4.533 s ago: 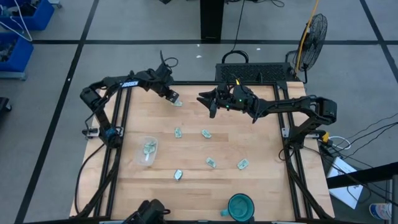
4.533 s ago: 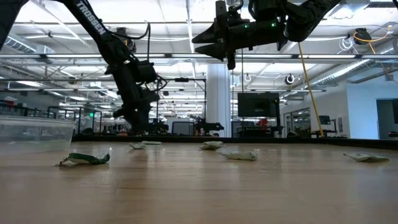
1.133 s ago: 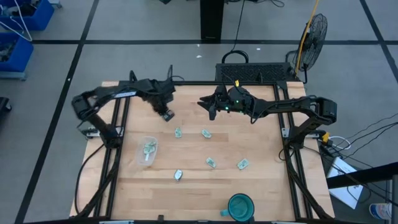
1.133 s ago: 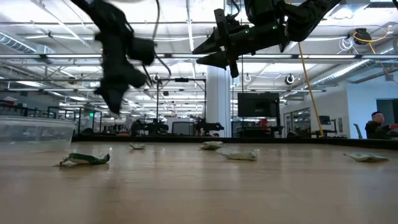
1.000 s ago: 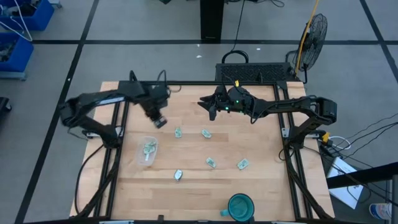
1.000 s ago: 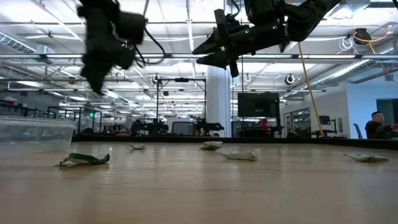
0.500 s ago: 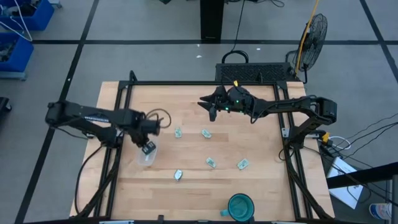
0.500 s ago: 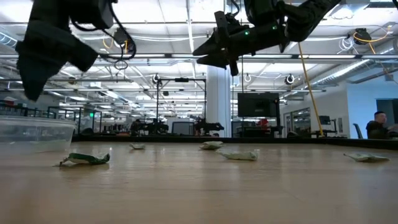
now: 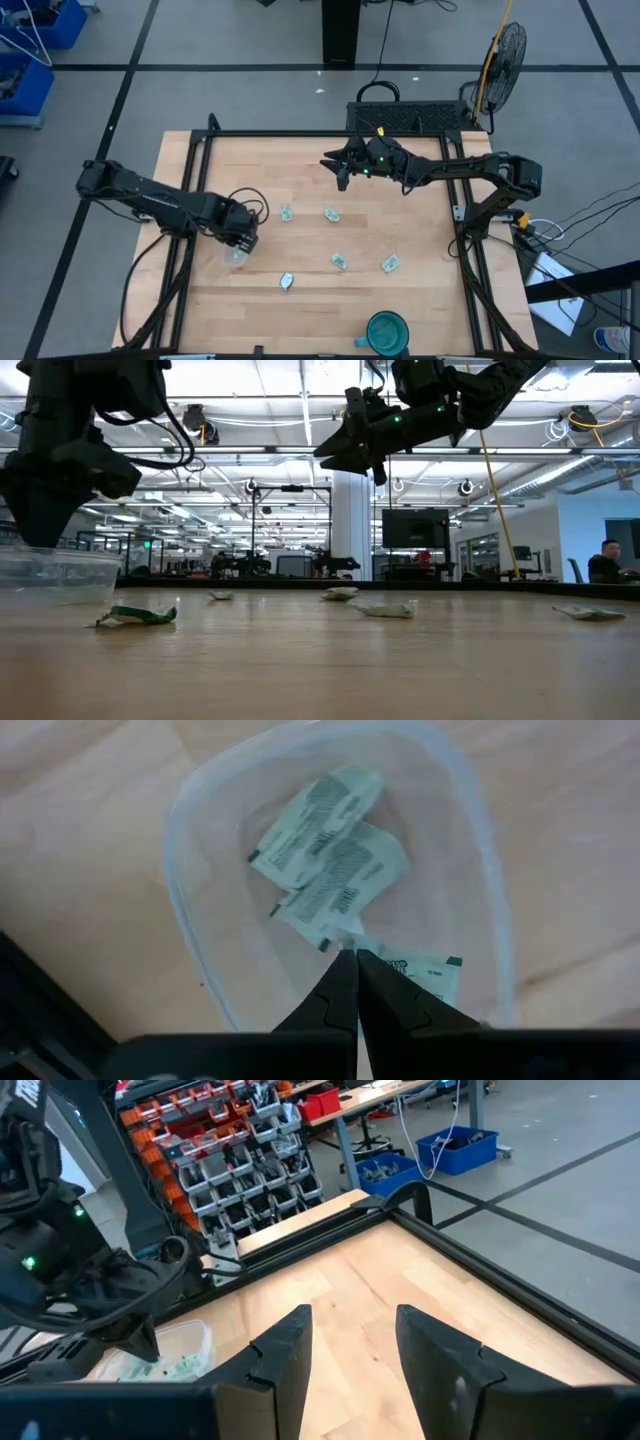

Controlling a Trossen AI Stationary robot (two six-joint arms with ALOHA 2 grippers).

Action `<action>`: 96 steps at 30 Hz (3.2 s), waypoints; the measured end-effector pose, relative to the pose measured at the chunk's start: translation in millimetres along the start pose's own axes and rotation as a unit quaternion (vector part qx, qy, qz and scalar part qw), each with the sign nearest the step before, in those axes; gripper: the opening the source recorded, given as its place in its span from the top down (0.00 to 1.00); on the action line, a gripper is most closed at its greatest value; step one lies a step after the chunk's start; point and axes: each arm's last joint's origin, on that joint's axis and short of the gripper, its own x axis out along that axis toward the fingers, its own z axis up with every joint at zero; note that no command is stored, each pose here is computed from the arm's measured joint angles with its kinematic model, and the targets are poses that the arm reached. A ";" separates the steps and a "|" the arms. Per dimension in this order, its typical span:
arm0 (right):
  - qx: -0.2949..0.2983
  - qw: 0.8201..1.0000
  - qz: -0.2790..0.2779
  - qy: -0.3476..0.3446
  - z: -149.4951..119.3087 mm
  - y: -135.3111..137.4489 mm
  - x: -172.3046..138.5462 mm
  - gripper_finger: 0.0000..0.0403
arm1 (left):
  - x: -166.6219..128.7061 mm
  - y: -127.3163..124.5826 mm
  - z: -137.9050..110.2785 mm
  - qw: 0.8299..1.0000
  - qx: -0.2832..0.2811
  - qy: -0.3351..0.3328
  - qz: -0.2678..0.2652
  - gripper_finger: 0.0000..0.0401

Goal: Pick and place Stevia / Truvia into bins
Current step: Put the light green stevia packet into the transparent bin

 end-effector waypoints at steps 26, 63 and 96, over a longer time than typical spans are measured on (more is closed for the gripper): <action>-0.114 0.988 -0.012 0.108 9.0 1.1 2.8 0.65 | -63.4 -14.8 30.5 0.985 0.046 -0.147 -0.074 0.68; 0.010 0.926 -0.168 0.337 -22.7 -106.7 73.7 0.53 | -121.7 -9.0 92.2 0.938 0.048 -0.304 -0.161 0.68; -0.026 0.915 -0.107 0.388 40.6 -96.8 -3.9 0.47 | -123.7 -10.8 93.8 0.930 0.076 -0.321 -0.162 0.68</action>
